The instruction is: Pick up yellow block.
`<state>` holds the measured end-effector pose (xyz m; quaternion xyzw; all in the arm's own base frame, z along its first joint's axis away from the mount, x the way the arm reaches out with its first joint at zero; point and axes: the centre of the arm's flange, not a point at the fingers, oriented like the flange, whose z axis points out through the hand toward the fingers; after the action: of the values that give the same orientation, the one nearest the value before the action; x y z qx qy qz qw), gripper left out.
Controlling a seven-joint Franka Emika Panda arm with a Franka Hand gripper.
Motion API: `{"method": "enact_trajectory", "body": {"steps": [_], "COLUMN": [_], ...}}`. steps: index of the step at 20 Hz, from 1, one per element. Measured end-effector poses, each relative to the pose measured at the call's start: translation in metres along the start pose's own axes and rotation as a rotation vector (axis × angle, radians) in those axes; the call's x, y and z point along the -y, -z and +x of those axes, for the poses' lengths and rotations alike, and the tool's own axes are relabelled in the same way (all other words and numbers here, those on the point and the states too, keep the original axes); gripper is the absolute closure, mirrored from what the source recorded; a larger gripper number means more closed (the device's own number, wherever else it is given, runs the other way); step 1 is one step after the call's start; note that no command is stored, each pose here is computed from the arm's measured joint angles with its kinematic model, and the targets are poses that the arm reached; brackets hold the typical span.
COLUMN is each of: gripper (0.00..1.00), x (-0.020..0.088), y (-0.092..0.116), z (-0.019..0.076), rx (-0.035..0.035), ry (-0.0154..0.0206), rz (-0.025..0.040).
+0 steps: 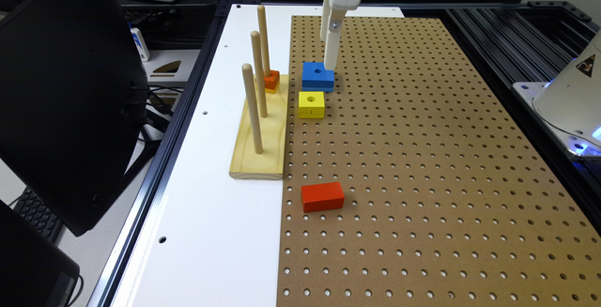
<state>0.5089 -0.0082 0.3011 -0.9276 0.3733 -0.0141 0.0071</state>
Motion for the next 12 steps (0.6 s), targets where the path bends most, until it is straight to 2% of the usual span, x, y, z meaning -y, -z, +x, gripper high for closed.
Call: {"method": "enact_trajectory", "body": {"steps": [3, 9, 12], "gripper": [0.0, 0.0, 0.0], "x": [0.0, 0.001, 0.001], "y": [-0.009, -0.023, -0.033], "z": [0.0003, 0.0014, 0.0013], "rx": [0.006, 0.009, 0.0147], "ry": [-0.0001, -0.0005, -0.0007], "rz": [-0.0039, -0.0037, -0.0072]}}
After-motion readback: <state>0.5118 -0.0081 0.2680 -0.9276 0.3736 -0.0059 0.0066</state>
